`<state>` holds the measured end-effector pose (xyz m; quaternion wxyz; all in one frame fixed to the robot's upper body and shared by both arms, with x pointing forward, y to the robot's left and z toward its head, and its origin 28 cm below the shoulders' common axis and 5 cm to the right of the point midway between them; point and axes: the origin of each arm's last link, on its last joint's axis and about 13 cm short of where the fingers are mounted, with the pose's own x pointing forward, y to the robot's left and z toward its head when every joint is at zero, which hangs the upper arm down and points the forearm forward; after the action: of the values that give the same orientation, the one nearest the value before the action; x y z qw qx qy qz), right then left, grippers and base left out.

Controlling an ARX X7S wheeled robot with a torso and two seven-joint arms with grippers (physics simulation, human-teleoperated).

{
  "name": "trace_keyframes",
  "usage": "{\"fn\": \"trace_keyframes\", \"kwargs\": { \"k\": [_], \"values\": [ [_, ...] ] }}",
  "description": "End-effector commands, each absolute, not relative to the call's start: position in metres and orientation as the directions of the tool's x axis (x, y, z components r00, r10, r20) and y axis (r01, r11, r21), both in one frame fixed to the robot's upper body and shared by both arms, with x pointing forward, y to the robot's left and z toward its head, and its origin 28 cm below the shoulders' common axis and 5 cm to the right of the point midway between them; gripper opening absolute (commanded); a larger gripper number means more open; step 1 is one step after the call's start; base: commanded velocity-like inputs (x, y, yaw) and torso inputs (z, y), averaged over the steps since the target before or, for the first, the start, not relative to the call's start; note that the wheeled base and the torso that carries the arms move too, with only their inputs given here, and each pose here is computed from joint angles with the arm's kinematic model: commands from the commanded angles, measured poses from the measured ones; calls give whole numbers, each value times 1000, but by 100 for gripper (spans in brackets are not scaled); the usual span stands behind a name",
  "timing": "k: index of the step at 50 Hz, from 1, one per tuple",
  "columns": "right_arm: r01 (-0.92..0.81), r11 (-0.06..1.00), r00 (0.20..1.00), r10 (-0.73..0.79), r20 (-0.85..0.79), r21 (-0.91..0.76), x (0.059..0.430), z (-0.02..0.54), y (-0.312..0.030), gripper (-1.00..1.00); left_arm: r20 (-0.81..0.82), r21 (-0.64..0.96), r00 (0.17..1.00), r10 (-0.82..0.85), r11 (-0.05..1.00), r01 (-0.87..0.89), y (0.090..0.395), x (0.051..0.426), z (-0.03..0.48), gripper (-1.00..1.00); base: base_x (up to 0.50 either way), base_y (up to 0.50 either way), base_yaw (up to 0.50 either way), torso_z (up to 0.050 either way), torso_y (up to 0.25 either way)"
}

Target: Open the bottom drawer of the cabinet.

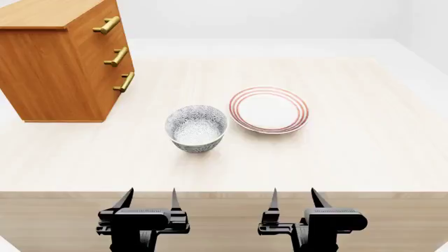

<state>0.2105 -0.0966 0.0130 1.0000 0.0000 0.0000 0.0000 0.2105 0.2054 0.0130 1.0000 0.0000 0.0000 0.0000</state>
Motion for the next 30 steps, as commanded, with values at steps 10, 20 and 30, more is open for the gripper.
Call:
{"fn": "trace_keyframes", "kwargs": {
  "k": [10,20,30],
  "values": [
    [-35,998,999,34,23,53,206,19,-95,100,-14,4,1000,-3,1000,3,206,209,13,100,0,0,0,0,0],
    [-11,999,1000,11,18,35,208,16,-95,100,-13,10,1000,-2,1000,2,206,210,12,100,0,254,0,0,0],
    [-21,999,1000,21,12,40,209,16,-94,100,-16,9,1000,3,1000,-3,206,211,11,100,0,473,0,0,0]
  ]
}}
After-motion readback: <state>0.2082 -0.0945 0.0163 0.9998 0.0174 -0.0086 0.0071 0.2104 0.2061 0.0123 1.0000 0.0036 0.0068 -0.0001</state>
